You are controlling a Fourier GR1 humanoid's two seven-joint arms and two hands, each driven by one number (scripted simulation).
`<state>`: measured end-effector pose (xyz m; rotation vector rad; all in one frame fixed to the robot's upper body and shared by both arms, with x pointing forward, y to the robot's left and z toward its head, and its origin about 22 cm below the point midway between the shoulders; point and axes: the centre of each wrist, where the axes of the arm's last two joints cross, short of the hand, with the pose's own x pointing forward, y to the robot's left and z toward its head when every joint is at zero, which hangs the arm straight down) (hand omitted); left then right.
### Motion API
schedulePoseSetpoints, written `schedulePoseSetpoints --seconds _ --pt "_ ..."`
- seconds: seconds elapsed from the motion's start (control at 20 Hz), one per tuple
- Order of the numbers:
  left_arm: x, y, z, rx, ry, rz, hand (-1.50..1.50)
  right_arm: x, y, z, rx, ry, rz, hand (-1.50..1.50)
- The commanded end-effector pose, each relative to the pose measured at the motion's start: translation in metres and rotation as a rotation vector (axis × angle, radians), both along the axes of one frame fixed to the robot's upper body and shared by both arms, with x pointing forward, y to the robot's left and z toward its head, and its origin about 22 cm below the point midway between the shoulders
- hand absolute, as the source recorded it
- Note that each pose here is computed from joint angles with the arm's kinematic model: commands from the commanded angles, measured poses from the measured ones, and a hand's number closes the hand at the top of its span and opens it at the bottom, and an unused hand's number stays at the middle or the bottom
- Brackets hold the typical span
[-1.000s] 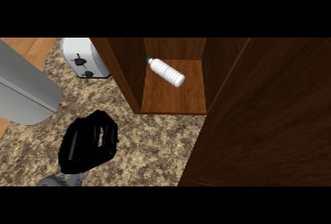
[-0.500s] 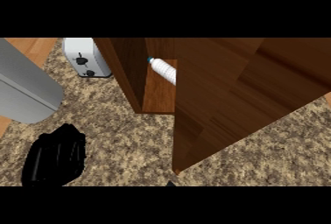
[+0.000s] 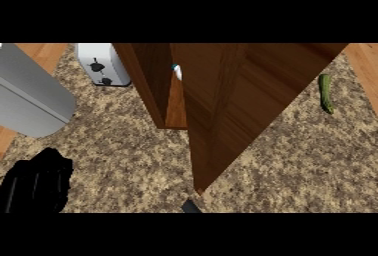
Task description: Pick up the bottled water, place it into the cabinet and close the cabinet
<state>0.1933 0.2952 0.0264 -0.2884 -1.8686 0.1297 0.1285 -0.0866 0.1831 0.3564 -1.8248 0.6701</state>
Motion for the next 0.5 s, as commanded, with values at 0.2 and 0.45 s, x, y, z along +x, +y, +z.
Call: schedulePoseSetpoints --seconds 0.2,0.45 --pt "-0.015 0.027 0.000 0.016 -0.003 -0.020 1.50 0.089 0.057 0.014 0.124 0.102 -0.124 1.50" --pt "-0.020 0.028 0.010 0.006 -0.016 -0.026 1.50 0.151 0.050 0.014 0.130 0.251 -0.080 1.50"
